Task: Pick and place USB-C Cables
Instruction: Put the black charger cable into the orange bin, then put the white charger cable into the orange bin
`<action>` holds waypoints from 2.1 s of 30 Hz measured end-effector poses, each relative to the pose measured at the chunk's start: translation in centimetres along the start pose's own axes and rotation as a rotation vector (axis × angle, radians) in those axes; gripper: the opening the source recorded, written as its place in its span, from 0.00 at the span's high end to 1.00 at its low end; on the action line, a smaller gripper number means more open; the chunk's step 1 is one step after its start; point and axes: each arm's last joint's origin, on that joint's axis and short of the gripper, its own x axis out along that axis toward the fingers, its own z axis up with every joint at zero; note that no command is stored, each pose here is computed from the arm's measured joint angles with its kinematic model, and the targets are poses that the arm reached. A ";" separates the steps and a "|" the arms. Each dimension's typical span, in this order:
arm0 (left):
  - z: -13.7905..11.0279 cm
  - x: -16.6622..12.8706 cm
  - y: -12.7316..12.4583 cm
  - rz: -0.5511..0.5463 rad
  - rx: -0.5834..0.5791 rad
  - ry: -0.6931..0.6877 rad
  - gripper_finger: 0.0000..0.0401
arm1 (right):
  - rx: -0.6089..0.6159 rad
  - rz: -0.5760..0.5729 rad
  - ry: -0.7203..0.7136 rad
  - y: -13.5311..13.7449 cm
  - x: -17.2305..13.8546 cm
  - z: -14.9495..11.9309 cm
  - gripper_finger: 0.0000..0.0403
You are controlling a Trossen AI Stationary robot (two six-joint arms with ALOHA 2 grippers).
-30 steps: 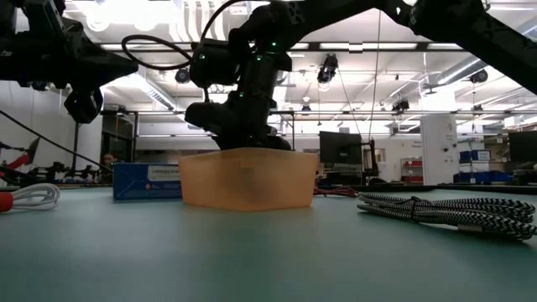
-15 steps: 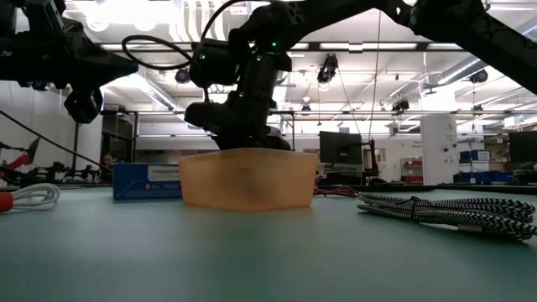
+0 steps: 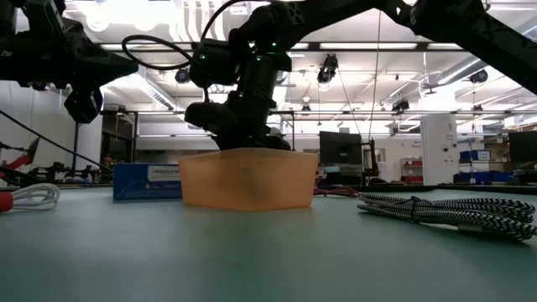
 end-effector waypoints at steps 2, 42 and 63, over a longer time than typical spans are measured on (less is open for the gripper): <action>0.0 0.0 0.0 0.000 0.000 0.000 1.00 | 0.000 0.000 0.000 0.0 0.0 0.0 0.87; 0.0 0.0 0.0 -0.001 0.000 0.001 1.00 | 0.011 0.009 -0.003 0.2 -0.9 0.1 0.64; 0.0 0.0 0.0 -0.003 -0.004 0.003 1.00 | -0.334 -0.118 -0.181 7.2 -12.5 -6.5 0.71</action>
